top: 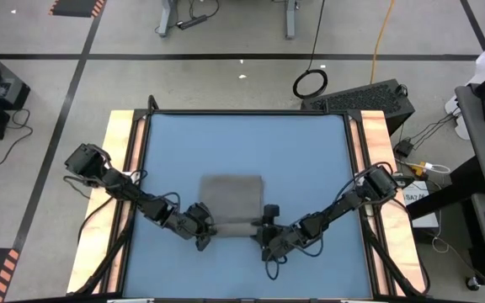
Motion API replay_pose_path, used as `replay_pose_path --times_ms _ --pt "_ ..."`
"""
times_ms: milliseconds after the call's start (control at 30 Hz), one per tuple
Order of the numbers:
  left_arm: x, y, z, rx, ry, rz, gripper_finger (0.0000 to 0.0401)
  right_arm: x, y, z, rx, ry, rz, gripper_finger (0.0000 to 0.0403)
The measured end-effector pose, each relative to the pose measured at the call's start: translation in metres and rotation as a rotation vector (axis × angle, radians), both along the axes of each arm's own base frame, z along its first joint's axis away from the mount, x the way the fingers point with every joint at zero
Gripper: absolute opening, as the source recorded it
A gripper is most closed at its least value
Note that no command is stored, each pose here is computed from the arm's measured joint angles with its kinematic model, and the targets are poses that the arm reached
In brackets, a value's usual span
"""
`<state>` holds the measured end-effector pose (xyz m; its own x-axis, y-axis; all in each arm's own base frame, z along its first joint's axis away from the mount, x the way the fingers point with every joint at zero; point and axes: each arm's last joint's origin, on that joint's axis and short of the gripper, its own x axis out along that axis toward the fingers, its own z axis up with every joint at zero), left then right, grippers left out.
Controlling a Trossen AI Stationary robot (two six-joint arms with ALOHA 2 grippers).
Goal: Roll towel
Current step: Roll the gray towel
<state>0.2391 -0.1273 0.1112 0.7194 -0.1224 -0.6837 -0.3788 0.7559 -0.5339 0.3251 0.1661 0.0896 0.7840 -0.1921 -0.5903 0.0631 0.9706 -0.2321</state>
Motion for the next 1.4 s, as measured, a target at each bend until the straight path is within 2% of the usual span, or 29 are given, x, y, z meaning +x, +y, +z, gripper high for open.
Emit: replay_pose_path --times_ms 133,267,367,533,633,833,933,1100,1300,1400 --pt "0.0 -0.001 0.0 0.004 -0.01 0.006 0.0127 0.0 -0.001 0.0 0.074 0.003 -0.028 0.018" --pt "0.001 -0.001 0.003 0.006 -0.026 -0.003 0.018 0.0 -0.001 -0.001 0.115 0.002 -0.047 0.0127" --pt "0.0 -0.001 0.01 0.023 -0.046 -0.057 0.0207 0.001 -0.002 -0.001 0.151 0.01 -0.059 0.0087" --pt "-0.01 0.004 0.033 0.117 -0.082 -0.142 0.0219 0.003 -0.008 -0.002 0.268 0.034 -0.096 0.0045" --pt "-0.019 0.005 0.051 0.205 -0.14 -0.17 0.0219 0.005 -0.012 -0.003 0.337 0.053 -0.122 0.0043" --pt "-0.039 -0.011 0.073 0.417 -0.281 -0.227 0.022 0.005 -0.013 -0.004 0.374 0.054 -0.153 0.0052" --pt "-0.044 -0.025 0.066 0.53 -0.306 -0.27 0.022 0.005 -0.013 -0.004 0.394 0.053 -0.168 0.0051" --pt "-0.045 -0.044 0.038 0.696 -0.268 -0.354 0.022 0.005 -0.013 -0.005 0.417 0.052 -0.184 0.0051" --pt "-0.042 -0.045 0.006 0.832 -0.175 -0.342 0.022 0.005 -0.013 -0.005 0.426 0.05 -0.188 0.005" --pt "-0.04 -0.043 0.0 0.851 -0.153 -0.332 0.0221 0.005 -0.013 -0.005 0.427 0.051 -0.189 0.005"
